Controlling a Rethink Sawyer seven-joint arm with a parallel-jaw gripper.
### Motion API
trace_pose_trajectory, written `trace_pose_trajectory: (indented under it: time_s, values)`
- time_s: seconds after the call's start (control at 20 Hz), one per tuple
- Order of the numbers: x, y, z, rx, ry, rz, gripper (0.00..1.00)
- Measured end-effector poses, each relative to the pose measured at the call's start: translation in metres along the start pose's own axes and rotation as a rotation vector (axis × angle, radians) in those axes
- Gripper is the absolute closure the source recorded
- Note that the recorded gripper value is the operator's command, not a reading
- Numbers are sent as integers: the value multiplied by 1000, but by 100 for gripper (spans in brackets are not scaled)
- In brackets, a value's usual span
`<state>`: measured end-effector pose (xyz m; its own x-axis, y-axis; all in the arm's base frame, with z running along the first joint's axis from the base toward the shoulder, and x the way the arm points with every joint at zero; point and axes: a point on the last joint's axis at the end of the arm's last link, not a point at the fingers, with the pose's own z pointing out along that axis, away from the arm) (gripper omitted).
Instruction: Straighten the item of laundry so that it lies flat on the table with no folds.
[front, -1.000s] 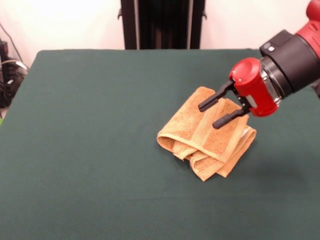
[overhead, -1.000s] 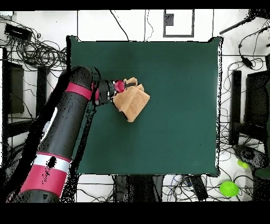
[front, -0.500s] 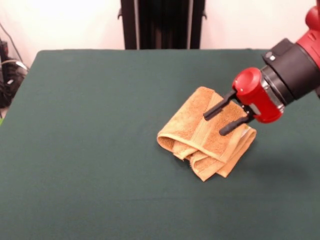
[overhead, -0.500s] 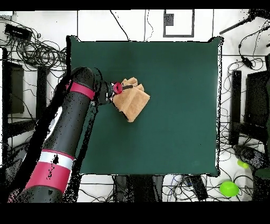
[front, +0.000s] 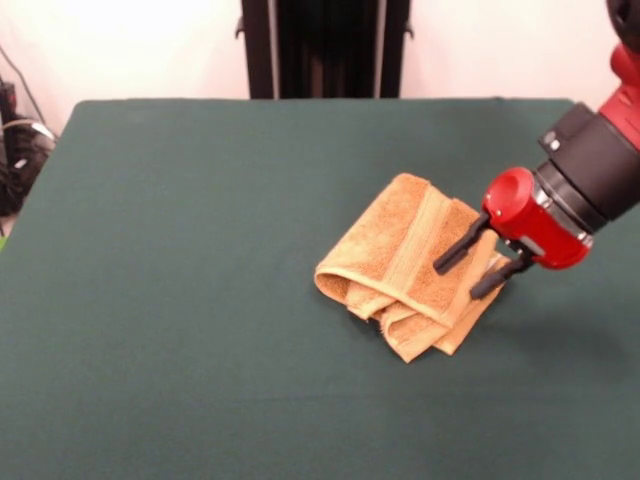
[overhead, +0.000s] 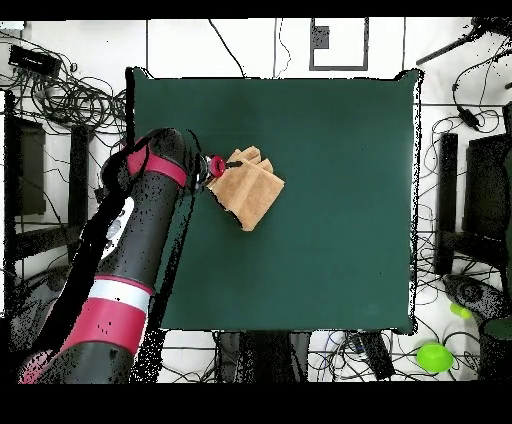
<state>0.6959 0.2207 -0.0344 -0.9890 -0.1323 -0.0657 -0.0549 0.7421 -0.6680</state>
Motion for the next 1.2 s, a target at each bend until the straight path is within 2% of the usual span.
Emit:
trace_pose_trajectory:
  time_s: [0.3, 1.2]
  values:
    - [-3, 4, -1, -26, -2, 19, 0]
    - [7, 14, 10, -19, 12, 1, 0]
